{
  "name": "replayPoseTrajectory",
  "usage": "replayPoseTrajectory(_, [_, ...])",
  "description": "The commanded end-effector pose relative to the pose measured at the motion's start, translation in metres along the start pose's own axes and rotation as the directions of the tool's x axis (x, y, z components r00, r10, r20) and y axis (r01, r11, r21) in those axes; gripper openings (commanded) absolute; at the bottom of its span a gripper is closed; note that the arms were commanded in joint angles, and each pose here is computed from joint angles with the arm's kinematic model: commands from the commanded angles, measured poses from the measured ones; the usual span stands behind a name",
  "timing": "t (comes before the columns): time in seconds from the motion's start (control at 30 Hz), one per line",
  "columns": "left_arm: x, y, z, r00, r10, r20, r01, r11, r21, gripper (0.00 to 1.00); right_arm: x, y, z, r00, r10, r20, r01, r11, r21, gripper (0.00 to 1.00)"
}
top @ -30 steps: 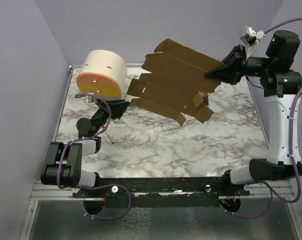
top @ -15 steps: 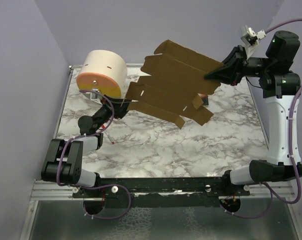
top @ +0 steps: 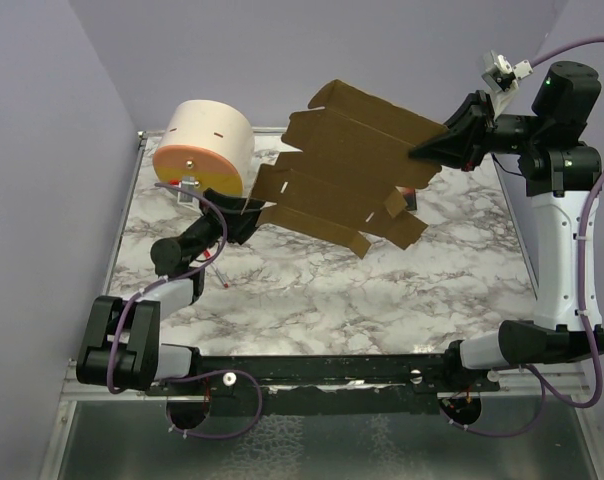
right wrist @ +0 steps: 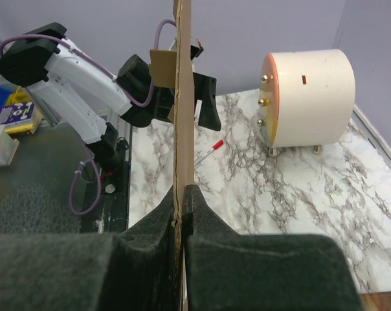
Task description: Fold the paper box
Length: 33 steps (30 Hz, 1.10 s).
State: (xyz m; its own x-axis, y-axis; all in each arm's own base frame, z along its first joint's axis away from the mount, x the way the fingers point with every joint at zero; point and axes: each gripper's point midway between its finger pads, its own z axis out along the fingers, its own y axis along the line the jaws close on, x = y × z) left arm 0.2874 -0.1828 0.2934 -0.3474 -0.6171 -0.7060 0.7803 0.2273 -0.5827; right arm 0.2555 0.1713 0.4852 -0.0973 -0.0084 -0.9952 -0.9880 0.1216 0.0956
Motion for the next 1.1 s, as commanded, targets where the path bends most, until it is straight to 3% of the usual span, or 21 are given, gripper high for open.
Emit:
replayPoseTrajectory(0.0, [-0.013,-0.059,-0.001,0.975,0.212,0.063,-0.22,0.95,0.219,0.71,-0.003,0.0,-0.002,1.0,-0.021,0.002,0.021,1.0,0.024,0.01])
replayPoseTrajectory(0.47, [-0.008,-0.067,-0.004,0.975,0.219,0.032,-0.22,0.943,0.25,0.72,-0.003,-0.008,-0.003,0.999,-0.032,-0.003,0.032,0.997,0.069,0.01])
replayPoseTrajectory(1.07, [-0.018,-0.061,-0.007,0.978,0.195,0.072,-0.206,0.957,0.206,0.72,0.0,-0.01,-0.005,0.999,-0.042,-0.01,0.042,0.995,0.093,0.01])
